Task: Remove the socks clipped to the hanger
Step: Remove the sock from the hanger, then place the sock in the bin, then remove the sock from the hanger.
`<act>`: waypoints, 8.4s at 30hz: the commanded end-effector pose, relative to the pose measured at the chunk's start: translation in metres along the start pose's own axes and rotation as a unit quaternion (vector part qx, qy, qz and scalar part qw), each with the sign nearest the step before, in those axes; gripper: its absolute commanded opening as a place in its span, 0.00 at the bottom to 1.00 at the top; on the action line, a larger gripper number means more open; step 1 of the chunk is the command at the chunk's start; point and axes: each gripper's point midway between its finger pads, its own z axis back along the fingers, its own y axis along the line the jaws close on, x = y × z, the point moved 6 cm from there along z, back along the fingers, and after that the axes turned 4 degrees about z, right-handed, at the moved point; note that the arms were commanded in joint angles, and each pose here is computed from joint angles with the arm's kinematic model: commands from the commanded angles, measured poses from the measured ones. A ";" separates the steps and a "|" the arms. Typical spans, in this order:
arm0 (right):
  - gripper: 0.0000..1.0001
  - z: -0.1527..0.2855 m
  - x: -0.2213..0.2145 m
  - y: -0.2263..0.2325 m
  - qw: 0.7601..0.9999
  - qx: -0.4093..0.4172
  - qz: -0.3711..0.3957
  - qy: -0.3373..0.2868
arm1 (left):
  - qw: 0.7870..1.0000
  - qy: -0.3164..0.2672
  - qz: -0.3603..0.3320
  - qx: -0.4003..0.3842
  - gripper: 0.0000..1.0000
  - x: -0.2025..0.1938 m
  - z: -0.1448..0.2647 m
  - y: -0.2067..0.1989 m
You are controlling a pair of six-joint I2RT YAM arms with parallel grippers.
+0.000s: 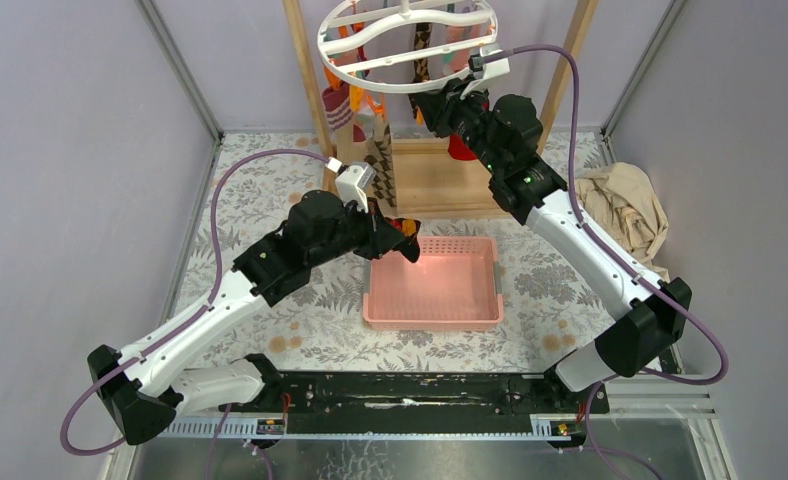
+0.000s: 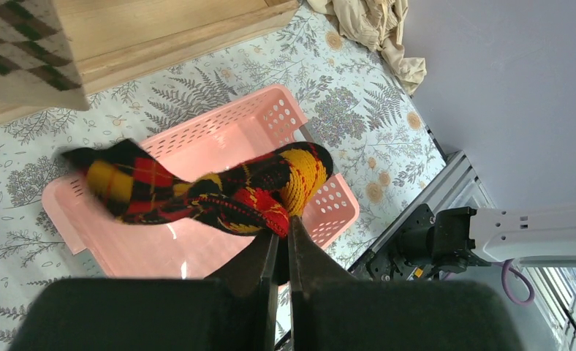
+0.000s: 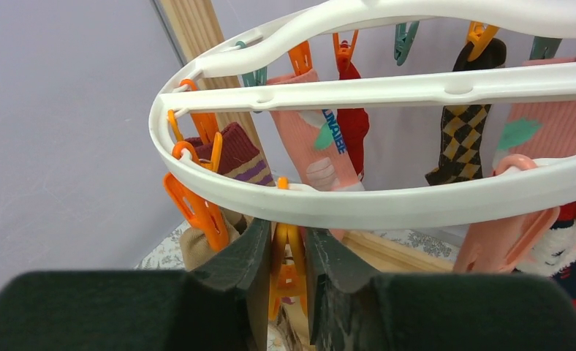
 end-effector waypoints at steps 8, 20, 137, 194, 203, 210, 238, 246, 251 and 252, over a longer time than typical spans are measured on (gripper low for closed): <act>0.64 0.025 0.016 0.002 1.000 -0.016 -0.006 -0.016 | 0.999 0.003 0.011 -0.047 0.10 0.007 0.004 -0.015; 0.77 0.087 -0.037 -0.014 0.995 -0.076 -0.034 0.060 | 0.993 0.036 0.046 -0.105 0.11 0.000 0.003 -0.030; 0.78 -0.008 -0.219 0.005 0.983 0.095 -0.113 0.113 | 0.972 -0.021 0.082 0.218 0.98 -0.061 0.017 0.101; 0.19 0.108 -0.138 0.050 0.935 0.198 -0.165 0.242 | 0.983 -0.113 0.068 0.130 0.98 0.027 0.024 0.043; 0.18 0.105 -0.136 0.049 0.937 0.192 -0.168 0.239 | 0.980 -0.138 0.073 0.127 0.99 0.048 0.005 0.038; 0.19 0.103 -0.110 0.061 0.928 0.222 -0.208 0.215 | 0.985 -0.127 0.090 0.079 0.98 0.022 -0.007 0.043; 0.20 0.105 -0.122 0.074 0.890 0.275 -0.291 0.220 | 0.983 -0.119 0.088 -0.106 0.59 -0.006 -0.016 0.019; 0.22 0.102 -0.126 0.072 0.893 0.264 -0.286 0.224 | 0.984 -0.110 0.083 -0.114 0.08 -0.005 -0.010 0.014; 0.39 0.102 -0.125 0.064 0.911 0.228 -0.254 0.231 | 0.988 -0.104 0.078 -0.089 0.01 -0.004 -0.004 0.017; 0.42 0.102 -0.125 0.060 0.919 0.209 -0.243 0.231 | 0.988 -0.103 0.077 -0.083 0.01 -0.004 -0.003 0.018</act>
